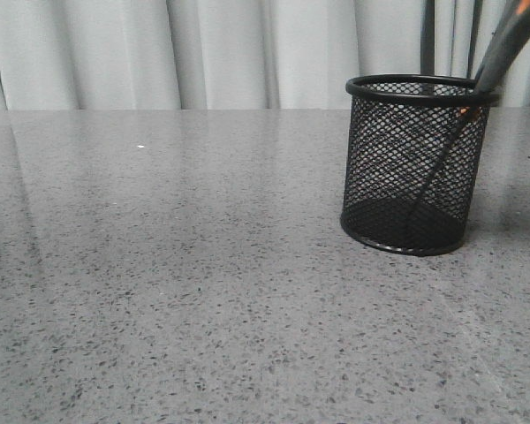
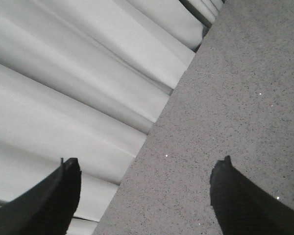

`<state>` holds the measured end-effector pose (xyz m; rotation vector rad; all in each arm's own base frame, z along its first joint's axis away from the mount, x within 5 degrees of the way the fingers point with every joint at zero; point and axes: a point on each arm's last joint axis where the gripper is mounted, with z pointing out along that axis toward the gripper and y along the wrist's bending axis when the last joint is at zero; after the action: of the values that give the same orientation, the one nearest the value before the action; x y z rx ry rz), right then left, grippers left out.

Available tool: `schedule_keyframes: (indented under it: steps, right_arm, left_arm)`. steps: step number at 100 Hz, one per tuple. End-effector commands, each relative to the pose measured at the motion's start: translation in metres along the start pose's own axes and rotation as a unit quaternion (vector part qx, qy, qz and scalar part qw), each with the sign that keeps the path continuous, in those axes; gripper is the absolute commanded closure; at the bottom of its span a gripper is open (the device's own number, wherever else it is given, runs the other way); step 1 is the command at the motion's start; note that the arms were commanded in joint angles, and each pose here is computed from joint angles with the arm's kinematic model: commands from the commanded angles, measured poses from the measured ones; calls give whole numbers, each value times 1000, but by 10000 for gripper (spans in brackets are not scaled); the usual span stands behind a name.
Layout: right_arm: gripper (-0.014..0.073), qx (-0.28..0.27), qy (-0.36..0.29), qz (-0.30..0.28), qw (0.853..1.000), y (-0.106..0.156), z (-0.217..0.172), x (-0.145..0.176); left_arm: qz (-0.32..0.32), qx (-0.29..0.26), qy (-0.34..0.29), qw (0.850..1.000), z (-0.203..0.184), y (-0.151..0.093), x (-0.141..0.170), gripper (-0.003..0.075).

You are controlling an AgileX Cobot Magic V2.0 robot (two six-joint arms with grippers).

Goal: Put scissors into bucket

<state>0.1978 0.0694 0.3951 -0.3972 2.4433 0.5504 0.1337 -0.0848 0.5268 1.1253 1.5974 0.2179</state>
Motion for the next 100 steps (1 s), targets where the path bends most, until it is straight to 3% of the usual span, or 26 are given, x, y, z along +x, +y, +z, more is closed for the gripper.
schedule_keyframes:
  steps: [1, 38, 50, 59, 67, 80, 100]
  right_arm:
    - [282, -7, -67, -18, 998, 10, -21, -14]
    - [293, 8, -189, -58, 980, 37, -94, -15]
    - [412, 10, -205, -59, 977, 39, -100, -6]
    - [542, 12, -236, -56, 970, 39, -103, 4]
    - [664, 15, -264, -48, 963, 37, -100, 14]
    - [666, 21, -322, -38, 946, 34, -100, 33]
    - [666, 31, -392, -22, 919, 26, -95, 66]
  left_arm:
    - [-10, -35, -45, 998, -10, 10, -8, 209]
    - [-10, -26, -31, 999, -10, 8, -5, 209]
    - [-18, -16, -19, 1000, -9, 6, -3, 223]
    - [-52, -6, -19, 998, -9, 4, -3, 314]
    - [-83, 4, -20, 996, -9, 2, -4, 463]
    - [-107, 30, -13, 994, -8, -3, -3, 745]
    - [-162, 41, -69, 983, -8, -20, 7, 741]
